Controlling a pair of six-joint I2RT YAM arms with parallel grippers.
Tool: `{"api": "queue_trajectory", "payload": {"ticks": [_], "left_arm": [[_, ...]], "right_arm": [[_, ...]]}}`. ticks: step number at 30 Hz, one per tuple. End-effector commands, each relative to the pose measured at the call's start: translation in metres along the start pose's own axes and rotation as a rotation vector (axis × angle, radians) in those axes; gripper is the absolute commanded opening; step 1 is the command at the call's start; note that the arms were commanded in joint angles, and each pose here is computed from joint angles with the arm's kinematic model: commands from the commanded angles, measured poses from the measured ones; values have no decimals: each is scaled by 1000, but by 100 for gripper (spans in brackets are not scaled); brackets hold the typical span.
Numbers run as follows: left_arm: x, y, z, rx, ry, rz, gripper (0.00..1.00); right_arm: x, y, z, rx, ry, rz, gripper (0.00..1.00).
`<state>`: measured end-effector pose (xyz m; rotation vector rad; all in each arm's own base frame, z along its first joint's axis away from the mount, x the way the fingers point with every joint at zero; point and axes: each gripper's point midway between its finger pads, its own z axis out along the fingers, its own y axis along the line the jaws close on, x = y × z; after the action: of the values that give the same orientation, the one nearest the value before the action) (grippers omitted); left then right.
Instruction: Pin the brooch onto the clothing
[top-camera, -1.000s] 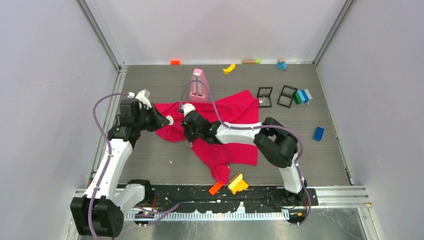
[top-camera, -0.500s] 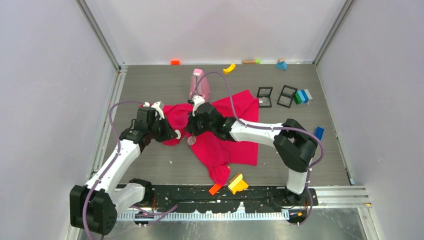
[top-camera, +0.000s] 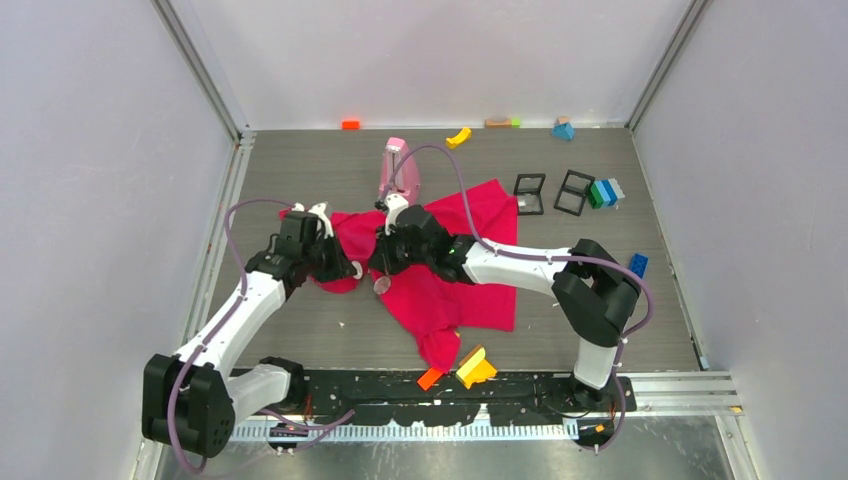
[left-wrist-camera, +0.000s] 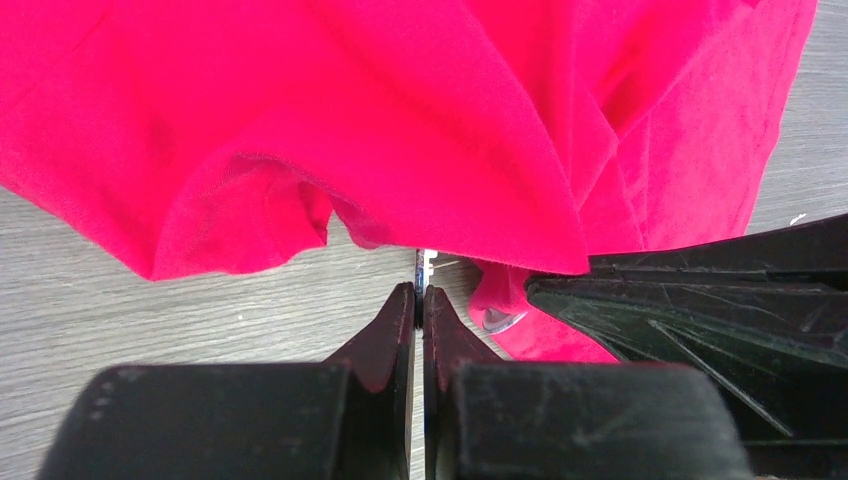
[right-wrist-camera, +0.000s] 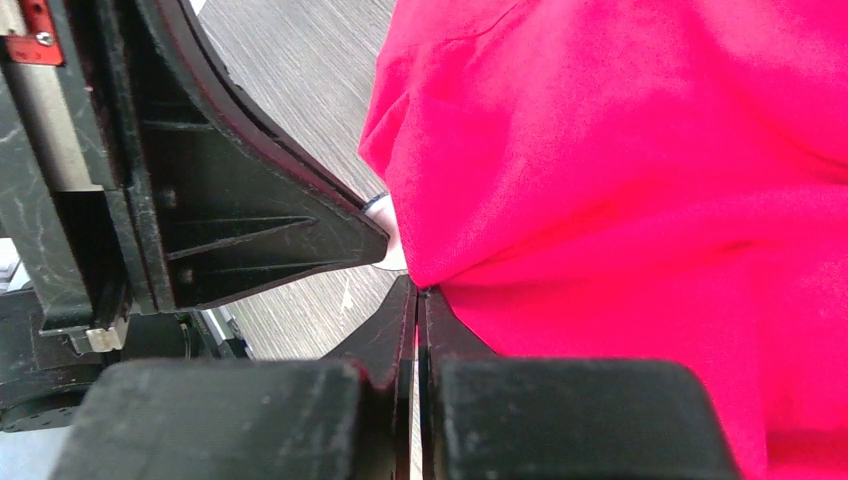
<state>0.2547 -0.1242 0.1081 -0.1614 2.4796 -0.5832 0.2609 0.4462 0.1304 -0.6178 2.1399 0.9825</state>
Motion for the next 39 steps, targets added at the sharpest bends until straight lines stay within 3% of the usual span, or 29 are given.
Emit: {"api": "queue_trajectory", "payload": {"ticks": [1,25,39], "left_arm": [[-21,-13,-3,36,-56,33,0],[-26,-31,-12,132,-119,-7,0],[-6,-12,-2,51,-20,1,0]], "right_arm": [[-30,31,-13,-102,-77,-13,1],[-1,21,5,-86,33,3,1],[-21,16,-10,-26,-57,18,1]]}}
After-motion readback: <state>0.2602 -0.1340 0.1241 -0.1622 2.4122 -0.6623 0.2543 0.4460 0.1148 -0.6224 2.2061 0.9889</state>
